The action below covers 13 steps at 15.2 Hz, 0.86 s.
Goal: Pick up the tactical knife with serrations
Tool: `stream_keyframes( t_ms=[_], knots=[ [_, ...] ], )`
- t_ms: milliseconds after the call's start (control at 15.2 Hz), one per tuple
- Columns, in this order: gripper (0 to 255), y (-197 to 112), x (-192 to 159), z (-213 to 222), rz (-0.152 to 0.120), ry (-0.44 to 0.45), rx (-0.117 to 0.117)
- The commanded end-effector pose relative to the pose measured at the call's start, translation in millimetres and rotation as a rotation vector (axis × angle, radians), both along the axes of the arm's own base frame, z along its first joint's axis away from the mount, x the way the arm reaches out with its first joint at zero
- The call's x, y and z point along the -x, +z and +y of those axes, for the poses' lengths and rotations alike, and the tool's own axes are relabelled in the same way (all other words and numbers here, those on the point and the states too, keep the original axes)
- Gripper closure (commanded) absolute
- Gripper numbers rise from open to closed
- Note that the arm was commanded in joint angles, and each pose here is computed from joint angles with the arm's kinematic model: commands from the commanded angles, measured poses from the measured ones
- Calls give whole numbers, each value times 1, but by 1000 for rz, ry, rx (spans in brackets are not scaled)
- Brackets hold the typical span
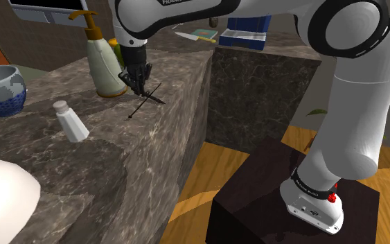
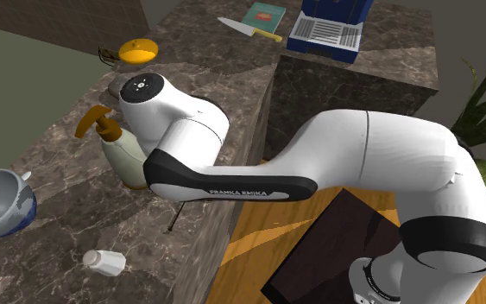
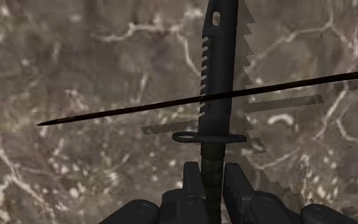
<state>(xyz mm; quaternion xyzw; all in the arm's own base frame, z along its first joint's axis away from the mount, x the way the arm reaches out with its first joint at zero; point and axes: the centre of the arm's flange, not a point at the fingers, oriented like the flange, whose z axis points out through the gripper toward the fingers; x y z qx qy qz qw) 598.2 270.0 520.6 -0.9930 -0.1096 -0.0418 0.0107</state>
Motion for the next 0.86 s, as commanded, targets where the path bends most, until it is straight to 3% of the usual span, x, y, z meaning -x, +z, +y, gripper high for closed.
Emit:
stream_keyframes(
  t_ms=[0,792],
  knots=[
    [255,10,1,0,1,1,0],
    [255,64,1,0,1,0,0]
  ],
)
